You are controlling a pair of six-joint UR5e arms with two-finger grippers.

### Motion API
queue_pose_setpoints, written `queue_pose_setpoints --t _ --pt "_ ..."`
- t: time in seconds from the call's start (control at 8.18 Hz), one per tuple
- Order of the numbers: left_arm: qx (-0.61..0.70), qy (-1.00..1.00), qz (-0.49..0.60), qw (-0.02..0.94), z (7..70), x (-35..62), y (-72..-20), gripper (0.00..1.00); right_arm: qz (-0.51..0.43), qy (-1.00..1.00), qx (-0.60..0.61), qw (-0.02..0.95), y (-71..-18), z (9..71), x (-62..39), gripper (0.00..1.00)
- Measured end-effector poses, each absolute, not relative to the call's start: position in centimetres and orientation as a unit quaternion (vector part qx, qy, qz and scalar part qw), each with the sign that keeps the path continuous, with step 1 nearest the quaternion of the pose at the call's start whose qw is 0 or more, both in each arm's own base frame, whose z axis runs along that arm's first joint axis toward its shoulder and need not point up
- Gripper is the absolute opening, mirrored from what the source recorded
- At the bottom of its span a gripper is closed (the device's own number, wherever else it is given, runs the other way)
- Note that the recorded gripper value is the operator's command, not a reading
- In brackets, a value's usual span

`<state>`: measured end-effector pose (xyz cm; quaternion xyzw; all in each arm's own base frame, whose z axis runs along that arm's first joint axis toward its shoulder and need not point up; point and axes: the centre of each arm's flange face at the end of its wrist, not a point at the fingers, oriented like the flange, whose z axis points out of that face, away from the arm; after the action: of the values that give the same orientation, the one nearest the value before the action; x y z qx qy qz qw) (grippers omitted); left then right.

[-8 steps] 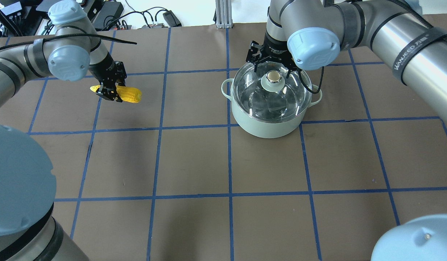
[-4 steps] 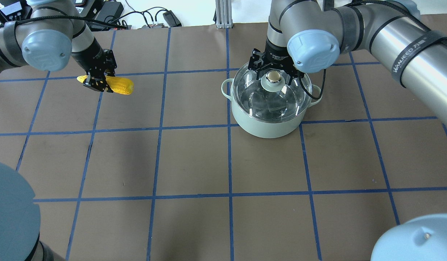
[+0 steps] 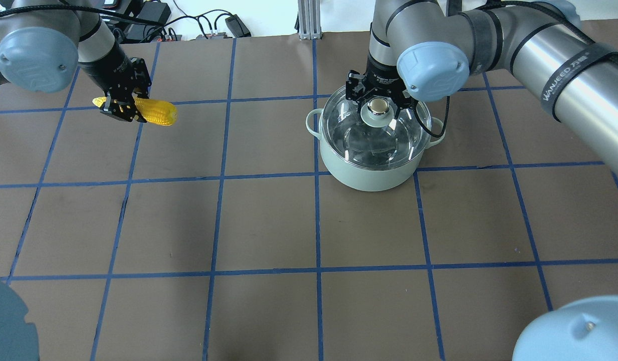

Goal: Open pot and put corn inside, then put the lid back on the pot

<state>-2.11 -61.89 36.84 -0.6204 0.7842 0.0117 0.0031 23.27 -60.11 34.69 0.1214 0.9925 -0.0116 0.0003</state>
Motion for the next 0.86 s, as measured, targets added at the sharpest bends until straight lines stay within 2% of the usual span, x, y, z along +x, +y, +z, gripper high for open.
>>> queue_pose_setpoints --t 0.37,0.61,0.86 --pt "-0.621 0.783 0.015 0.006 37.2 -2.2 -61.6 0.0 -0.013 0.993 0.12 0.005 -60.1 34.9 23.3 0.24" --pt "-0.621 0.783 0.015 0.006 37.5 -2.2 -61.4 0.0 -0.015 0.992 0.122 0.009 -60.0 35.3 23.3 0.17" --pt "-0.622 0.783 0.015 0.006 37.8 -2.2 -61.3 0.0 -0.022 0.992 0.122 0.02 -60.0 36.4 23.3 0.14"
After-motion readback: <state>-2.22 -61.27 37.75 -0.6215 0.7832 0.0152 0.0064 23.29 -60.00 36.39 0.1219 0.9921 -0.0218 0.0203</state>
